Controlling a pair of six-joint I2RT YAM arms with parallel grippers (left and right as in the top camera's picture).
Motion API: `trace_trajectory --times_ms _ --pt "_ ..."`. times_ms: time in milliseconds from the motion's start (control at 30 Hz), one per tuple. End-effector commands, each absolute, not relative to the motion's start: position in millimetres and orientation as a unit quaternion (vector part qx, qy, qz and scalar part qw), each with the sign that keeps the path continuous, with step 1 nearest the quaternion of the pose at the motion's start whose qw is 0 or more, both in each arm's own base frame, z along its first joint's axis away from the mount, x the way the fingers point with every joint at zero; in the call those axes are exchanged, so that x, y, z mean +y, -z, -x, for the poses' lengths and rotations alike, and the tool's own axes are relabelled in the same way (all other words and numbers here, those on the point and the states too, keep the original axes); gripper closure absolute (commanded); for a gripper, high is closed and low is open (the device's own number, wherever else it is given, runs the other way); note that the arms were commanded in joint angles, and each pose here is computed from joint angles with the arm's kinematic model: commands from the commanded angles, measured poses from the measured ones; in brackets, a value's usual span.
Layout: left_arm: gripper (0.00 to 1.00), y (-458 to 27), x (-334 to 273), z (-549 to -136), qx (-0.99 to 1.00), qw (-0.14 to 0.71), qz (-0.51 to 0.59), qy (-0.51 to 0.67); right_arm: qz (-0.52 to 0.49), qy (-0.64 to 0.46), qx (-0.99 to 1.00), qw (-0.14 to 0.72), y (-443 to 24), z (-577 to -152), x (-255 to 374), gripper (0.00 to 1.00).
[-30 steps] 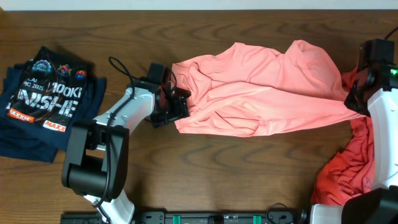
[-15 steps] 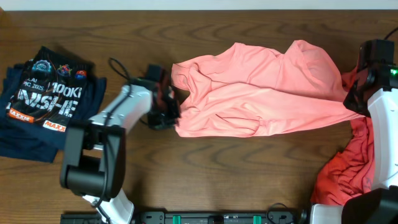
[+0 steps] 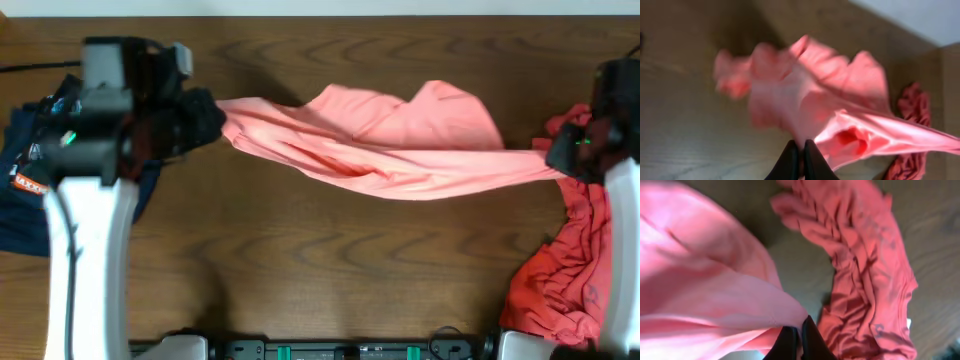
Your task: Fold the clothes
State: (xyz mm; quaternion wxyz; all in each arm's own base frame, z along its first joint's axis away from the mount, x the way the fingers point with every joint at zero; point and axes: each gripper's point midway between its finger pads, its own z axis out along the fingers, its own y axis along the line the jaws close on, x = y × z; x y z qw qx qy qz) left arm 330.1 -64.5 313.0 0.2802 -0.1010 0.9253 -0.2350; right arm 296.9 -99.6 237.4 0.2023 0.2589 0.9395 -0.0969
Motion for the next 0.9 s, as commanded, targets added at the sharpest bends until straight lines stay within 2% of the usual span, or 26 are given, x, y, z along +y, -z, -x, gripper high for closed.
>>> trace_trajectory --times_ms 0,200,300,433,600,867 --pt "0.94 -363 -48 -315 0.901 0.353 0.100 0.229 -0.256 0.088 0.912 0.307 -310 -288 -102 0.99" --pt "0.94 -444 -18 -285 0.846 0.469 0.116 0.225 -0.278 0.093 0.849 0.440 -403 -260 -110 0.99" --pt "0.94 -453 -13 -280 0.838 0.482 0.123 0.224 -0.282 0.095 0.827 0.477 -429 -247 -110 0.99" --pt "0.94 -444 -18 -290 0.845 0.460 0.116 0.247 -0.281 0.095 0.823 0.485 -434 -243 -109 0.99" --pt "0.94 -415 -22 -329 0.862 0.404 0.115 0.284 -0.269 0.074 0.845 0.456 -415 -271 -108 0.99" --pt "0.94 -352 -43 -444 0.874 0.380 0.059 0.299 -0.219 0.016 0.870 0.441 -376 -377 -109 0.99"
